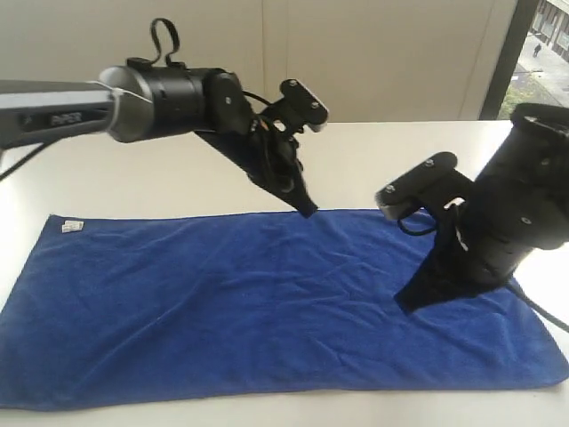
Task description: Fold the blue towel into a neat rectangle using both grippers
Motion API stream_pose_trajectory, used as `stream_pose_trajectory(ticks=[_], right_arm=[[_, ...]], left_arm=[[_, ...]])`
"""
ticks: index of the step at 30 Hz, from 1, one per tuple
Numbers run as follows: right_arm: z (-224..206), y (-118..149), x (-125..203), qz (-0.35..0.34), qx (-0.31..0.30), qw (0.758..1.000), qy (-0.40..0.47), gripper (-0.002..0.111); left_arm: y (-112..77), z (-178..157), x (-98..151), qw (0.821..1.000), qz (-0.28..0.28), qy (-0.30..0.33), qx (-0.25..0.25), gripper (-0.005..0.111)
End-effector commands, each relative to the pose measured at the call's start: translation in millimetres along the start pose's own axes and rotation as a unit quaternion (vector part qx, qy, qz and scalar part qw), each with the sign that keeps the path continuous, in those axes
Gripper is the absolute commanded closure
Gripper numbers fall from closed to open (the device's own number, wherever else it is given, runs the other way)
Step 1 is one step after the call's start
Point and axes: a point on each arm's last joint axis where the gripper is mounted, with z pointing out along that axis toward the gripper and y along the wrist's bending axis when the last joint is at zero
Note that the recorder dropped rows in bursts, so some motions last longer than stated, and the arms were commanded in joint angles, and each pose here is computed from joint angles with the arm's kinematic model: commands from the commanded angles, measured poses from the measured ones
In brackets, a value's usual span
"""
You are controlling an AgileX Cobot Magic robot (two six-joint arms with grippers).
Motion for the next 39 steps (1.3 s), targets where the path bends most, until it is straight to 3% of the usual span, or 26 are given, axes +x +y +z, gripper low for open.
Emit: stream_pose_trajectory(ticks=[1, 10, 32, 39], right_arm=[[11, -11, 17, 0.039, 0.008, 0.999, 0.006, 0.108], [29, -25, 42, 0.119, 0.015, 0.992, 0.042, 0.108], [58, -13, 64, 0.119, 0.006, 0.987, 0.107, 0.108], [60, -10, 75, 0.125, 0.005, 0.984, 0.123, 0.108]], left_arm=[[-19.5, 22, -25, 0.999, 0.019, -0.018, 0.025, 0.107], [-25.7, 49, -29, 0.998, -0.007, -0.034, 0.042, 0.107], [-36.7, 105, 8, 0.997, -0.034, -0.003, 0.063, 0.107], [-37.1, 107, 10, 0.997, -0.034, -0.002, 0.062, 0.107]])
